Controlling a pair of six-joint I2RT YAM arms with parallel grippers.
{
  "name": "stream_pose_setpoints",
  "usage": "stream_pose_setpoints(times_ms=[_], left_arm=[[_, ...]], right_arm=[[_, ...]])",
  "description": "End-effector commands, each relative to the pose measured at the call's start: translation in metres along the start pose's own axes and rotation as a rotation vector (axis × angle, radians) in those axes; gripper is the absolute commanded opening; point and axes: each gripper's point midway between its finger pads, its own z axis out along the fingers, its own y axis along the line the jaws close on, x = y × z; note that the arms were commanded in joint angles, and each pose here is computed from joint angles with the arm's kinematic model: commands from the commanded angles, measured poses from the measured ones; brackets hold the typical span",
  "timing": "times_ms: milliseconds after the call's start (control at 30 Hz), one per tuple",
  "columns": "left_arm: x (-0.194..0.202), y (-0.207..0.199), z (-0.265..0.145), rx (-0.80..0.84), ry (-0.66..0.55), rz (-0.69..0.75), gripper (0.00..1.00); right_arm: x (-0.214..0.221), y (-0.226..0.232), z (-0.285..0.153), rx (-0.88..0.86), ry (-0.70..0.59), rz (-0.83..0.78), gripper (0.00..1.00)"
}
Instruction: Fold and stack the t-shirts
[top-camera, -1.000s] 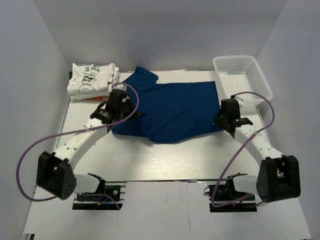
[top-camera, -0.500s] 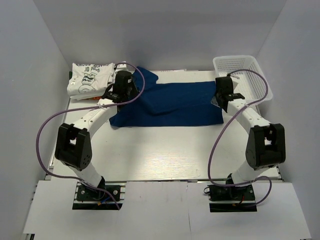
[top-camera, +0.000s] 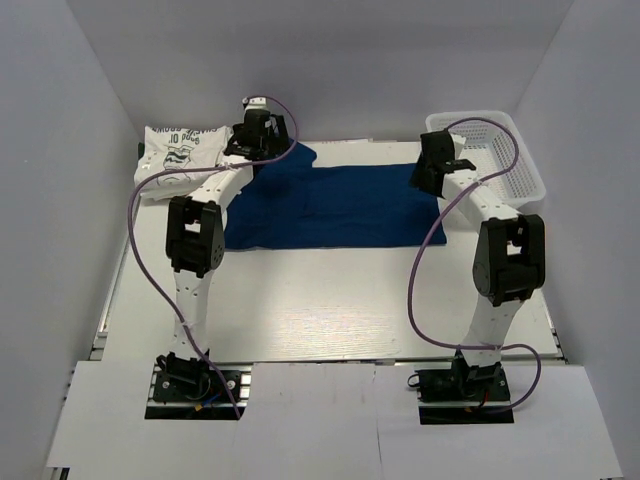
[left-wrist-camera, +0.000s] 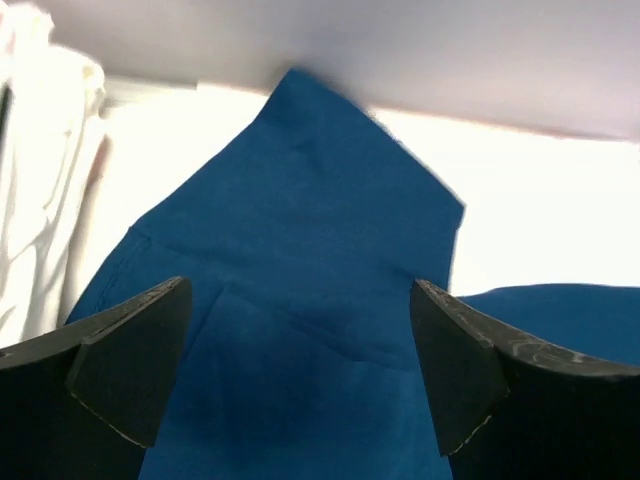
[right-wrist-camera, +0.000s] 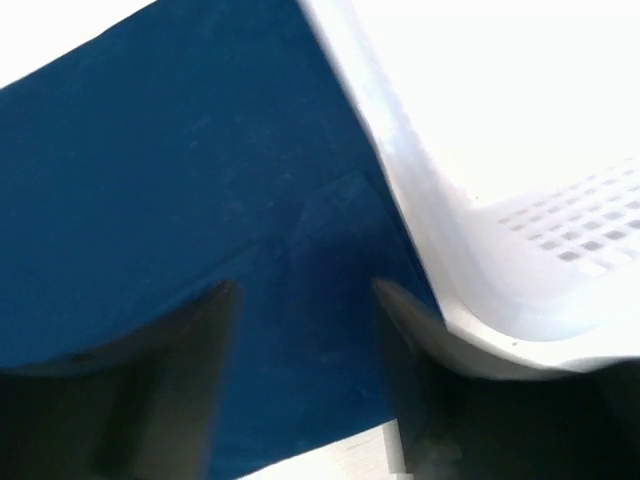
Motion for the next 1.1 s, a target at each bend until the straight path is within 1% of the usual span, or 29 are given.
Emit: stream_pose_setpoints(times_ms=[0, 33, 67, 100, 133, 167, 200, 233, 267, 300, 333, 367, 433, 467, 500, 567, 600, 667, 700, 733, 767, 800, 833, 867, 900, 967, 1000, 1033, 1067], left_arm=[[-0.009, 0.001, -0.02, 0.022, 0.079, 0.021, 1.0], [0.011, 0.003, -0.023, 0.028, 0.12, 0.014, 1.0], [-0.011, -0.003, -0.04, 0.061, 0.064, -0.012, 1.0], [-0.011, -0.004, -0.048, 0.084, 0.057, -0.015, 1.0], [0.024, -0.001, -0.054, 0.106, 0.122, -0.021, 1.0], [0.018, -0.005, -0.06, 0.138, 0.078, -0.043, 1.0], [0.01, -0.007, -0.076, 0.159, 0.054, -0.06, 1.0], [0.039, -0.001, -0.08, 0.162, 0.107, -0.068, 1.0], [0.044, -0.001, -0.083, 0.172, 0.109, -0.079, 1.0], [0.07, 0.006, -0.084, 0.152, 0.164, -0.096, 1.0], [0.074, 0.007, -0.086, 0.148, 0.172, -0.104, 1.0], [0.086, 0.01, -0.084, 0.139, 0.195, -0.102, 1.0], [0.103, 0.021, -0.078, 0.08, 0.235, -0.104, 1.0], [0.119, 0.025, -0.074, 0.063, 0.28, -0.097, 1.0], [0.133, 0.032, -0.077, 0.031, 0.336, -0.086, 1.0], [0.144, 0.037, -0.081, 0.003, 0.371, -0.099, 1.0], [0.159, 0.043, -0.086, -0.008, 0.398, -0.094, 1.0], [0.17, 0.049, -0.095, -0.036, 0.418, -0.125, 1.0], [0.186, 0.06, -0.102, -0.078, 0.441, -0.125, 1.0], [0.185, 0.063, -0.111, -0.091, 0.441, -0.133, 1.0], [0.206, 0.072, -0.123, -0.112, 0.483, -0.137, 1.0], [0.214, 0.076, -0.13, -0.123, 0.501, -0.142, 1.0], [0.222, 0.076, -0.138, -0.125, 0.522, -0.166, 1.0], [0.236, 0.079, -0.152, -0.121, 0.57, -0.165, 0.98], [0.247, 0.081, -0.163, -0.137, 0.606, -0.17, 0.98], [0.266, 0.086, -0.198, -0.167, 0.675, -0.216, 0.97], [0.272, 0.081, -0.211, -0.139, 0.694, -0.232, 0.97], [0.277, 0.08, -0.225, -0.127, 0.72, -0.26, 0.97], [0.291, 0.084, -0.244, -0.126, 0.765, -0.272, 0.97]], right_arm=[[-0.014, 0.022, -0.032, -0.117, -0.053, -0.066, 0.71], [-0.011, 0.03, -0.037, -0.153, -0.053, -0.089, 0.74], [0.0, 0.032, -0.039, -0.182, -0.046, -0.094, 0.9], [0.0, 0.036, -0.046, -0.21, -0.055, -0.099, 0.9], [0.012, 0.042, -0.047, -0.246, -0.037, -0.109, 0.9], [0.023, 0.044, -0.049, -0.267, -0.021, -0.113, 0.9], [0.032, 0.046, -0.046, -0.279, -0.006, -0.116, 0.9], [0.034, 0.05, -0.046, -0.29, -0.01, -0.111, 0.9], [0.043, 0.05, -0.039, -0.287, 0.018, -0.117, 0.9], [0.048, 0.053, -0.037, -0.302, 0.035, -0.117, 0.9], [0.05, 0.055, -0.034, -0.308, 0.038, -0.119, 0.9], [0.063, 0.056, -0.021, -0.299, 0.071, -0.128, 0.9], [0.066, 0.065, -0.016, -0.333, 0.093, -0.13, 0.9], [0.079, 0.068, -0.005, -0.332, 0.133, -0.14, 0.9], [0.083, 0.07, -0.003, -0.338, 0.153, -0.144, 0.9], [0.1, 0.069, 0.008, -0.335, 0.179, -0.152, 0.9], [0.105, 0.067, 0.011, -0.329, 0.19, -0.153, 0.9], [0.122, 0.059, 0.014, -0.314, 0.226, -0.154, 0.9], [0.126, 0.056, 0.014, -0.306, 0.236, -0.148, 0.9], [0.141, 0.049, 0.008, -0.303, 0.256, -0.153, 0.9], [0.147, 0.044, 0.005, -0.299, 0.269, -0.15, 0.9], [0.155, 0.042, 0.001, -0.3, 0.3, -0.117, 0.9], [0.181, 0.028, -0.009, -0.298, 0.359, -0.113, 0.9], [0.183, 0.029, -0.019, -0.319, 0.358, -0.1, 0.9], [0.205, 0.02, -0.027, -0.313, 0.403, -0.082, 0.9], [0.226, 0.003, -0.048, -0.322, 0.402, -0.067, 0.9], [0.224, 0.004, -0.059, -0.343, 0.378, -0.056, 0.9], [0.243, -0.01, -0.063, -0.313, 0.407, -0.052, 0.9], [0.245, -0.019, -0.078, -0.323, 0.394, -0.048, 0.9]])
